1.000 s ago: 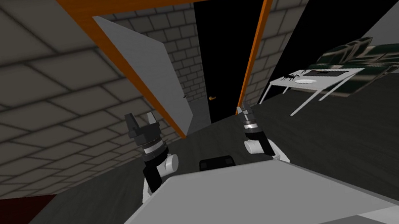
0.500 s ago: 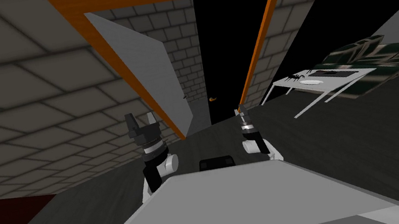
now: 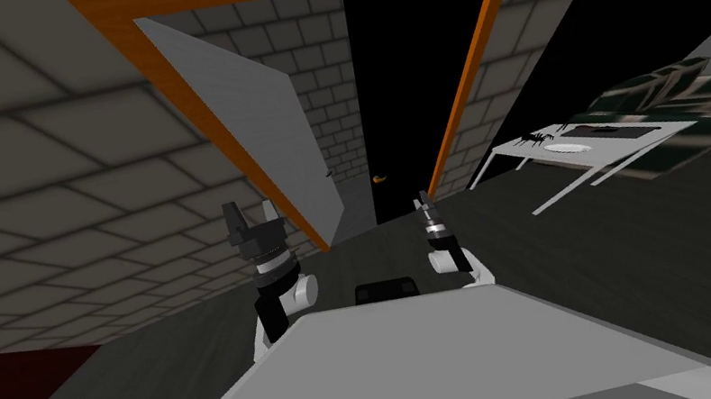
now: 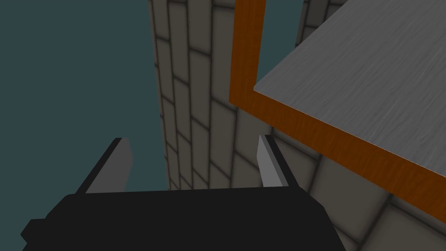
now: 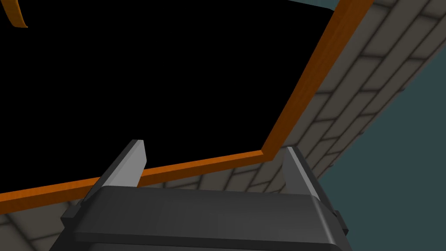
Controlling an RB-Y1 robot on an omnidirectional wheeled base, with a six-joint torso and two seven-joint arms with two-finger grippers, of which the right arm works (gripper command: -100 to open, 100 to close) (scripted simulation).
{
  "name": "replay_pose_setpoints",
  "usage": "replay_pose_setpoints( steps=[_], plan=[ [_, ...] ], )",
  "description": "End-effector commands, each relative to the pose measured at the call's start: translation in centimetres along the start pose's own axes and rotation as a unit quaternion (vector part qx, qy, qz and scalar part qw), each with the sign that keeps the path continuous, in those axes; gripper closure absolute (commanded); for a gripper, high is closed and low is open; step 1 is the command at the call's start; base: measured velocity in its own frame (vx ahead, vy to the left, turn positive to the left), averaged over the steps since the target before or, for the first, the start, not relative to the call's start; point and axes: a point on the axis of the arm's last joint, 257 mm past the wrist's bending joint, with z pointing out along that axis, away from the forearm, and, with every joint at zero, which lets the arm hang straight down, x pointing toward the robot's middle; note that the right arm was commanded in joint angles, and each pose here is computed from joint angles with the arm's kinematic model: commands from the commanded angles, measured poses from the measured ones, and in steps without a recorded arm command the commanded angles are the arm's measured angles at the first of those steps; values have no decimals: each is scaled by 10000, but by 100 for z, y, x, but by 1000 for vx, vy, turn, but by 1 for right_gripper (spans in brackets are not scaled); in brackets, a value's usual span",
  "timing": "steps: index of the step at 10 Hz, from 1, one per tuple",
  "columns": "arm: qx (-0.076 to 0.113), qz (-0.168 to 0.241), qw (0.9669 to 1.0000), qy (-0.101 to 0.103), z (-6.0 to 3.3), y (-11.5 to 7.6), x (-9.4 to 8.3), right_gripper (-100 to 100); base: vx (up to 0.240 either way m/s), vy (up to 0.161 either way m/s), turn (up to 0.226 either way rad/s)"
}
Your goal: Push the door open
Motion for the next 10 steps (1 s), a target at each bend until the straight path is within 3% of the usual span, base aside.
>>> replay_pose_setpoints(
  steps=[1,10],
  plan=[
    [98,15,9999,29,-15,-132,28,-100,101,-57,29],
    [646,111,9977,180,-124,-775,234,-100,92,-55,30]
  ],
)
